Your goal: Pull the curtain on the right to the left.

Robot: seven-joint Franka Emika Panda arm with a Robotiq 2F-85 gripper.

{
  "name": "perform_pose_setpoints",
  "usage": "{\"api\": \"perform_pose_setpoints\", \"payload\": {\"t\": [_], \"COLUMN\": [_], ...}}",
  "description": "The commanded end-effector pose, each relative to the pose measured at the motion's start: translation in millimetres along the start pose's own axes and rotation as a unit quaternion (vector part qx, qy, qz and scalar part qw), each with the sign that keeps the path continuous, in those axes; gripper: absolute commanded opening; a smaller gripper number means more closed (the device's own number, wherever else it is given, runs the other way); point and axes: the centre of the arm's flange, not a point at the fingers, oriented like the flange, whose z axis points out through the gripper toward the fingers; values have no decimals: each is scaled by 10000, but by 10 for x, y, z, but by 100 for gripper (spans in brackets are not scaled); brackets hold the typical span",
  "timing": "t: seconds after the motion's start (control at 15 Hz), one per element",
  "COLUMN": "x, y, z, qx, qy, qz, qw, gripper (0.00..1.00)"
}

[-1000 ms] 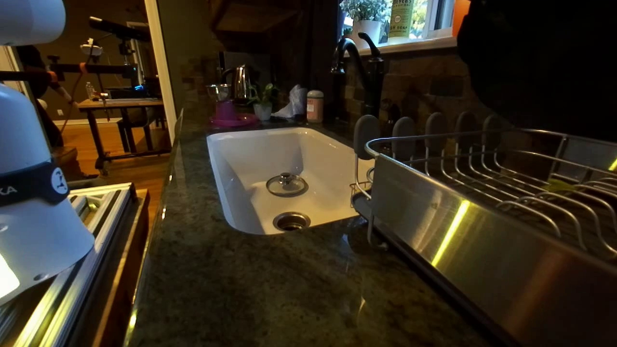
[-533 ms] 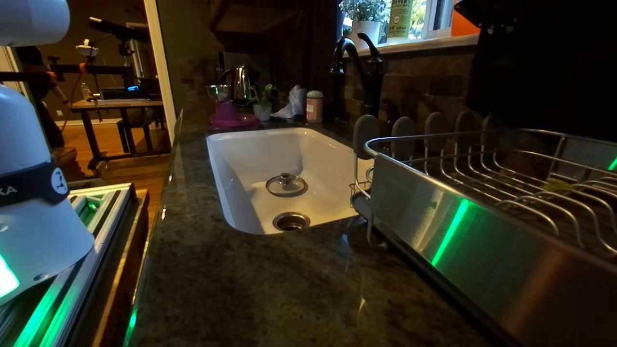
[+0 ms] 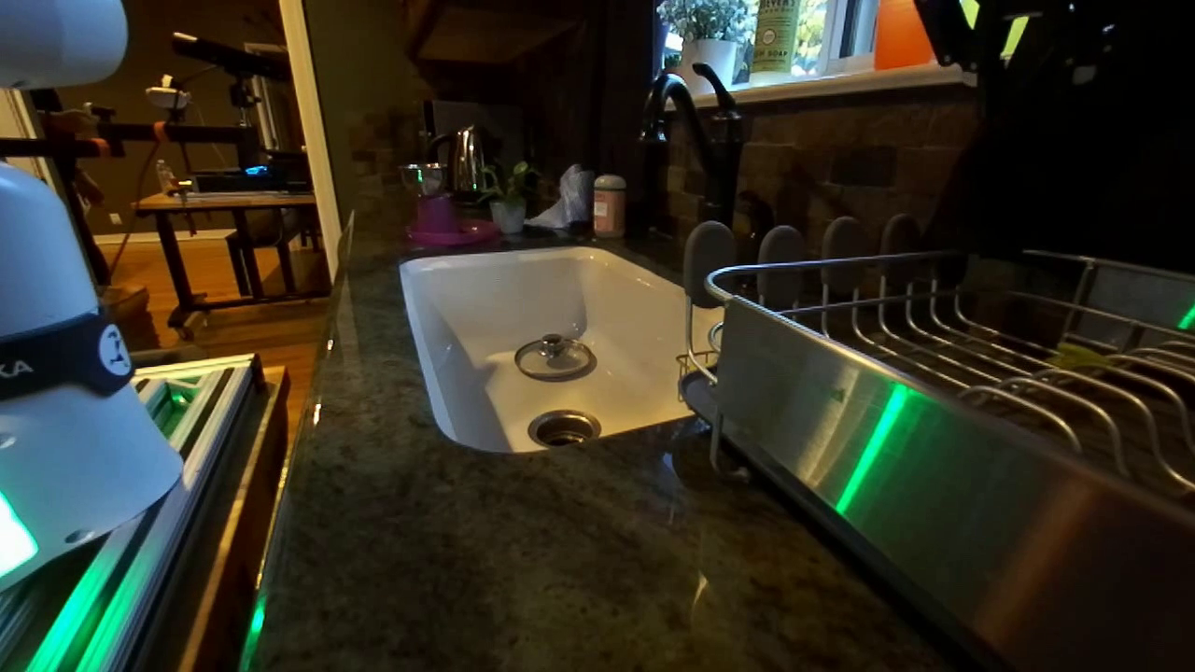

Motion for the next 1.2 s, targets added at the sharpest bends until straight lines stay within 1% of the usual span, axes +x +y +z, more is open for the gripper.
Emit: {"api": "perform_pose_setpoints", "payload": {"t": [0.0,0.13,0.2,0.33,0.53,0.6,0.67,0.8,0.93,1.0,1.07,1.13], "x": [-55,-109,-151,-243,-342,-352,-354,-322,-292,-289,-286,-287], "y": [-121,-139,-140,-120,-78,-72,-72,-67,-78,-83,-86,-86], "z": [-124,-107,-80,5,159,193,233,299,369,399,431,460], "qx": [13,-91,-93,-182,-156,-141,-136,-208,-264,-279,-298,-315], "qy": [-194,-498,-628,-866,-719,-679,-552,-305,-203,-177,-154,-125], "qz": [1,36,44,73,104,123,90,19,-64,-94,-119,-138], "qw": [9998,9987,9980,9961,9972,9975,9983,9993,9994,9994,9994,9993], "gripper": [81,95,100,100,100,92,75,61,45,38,29,22]}}
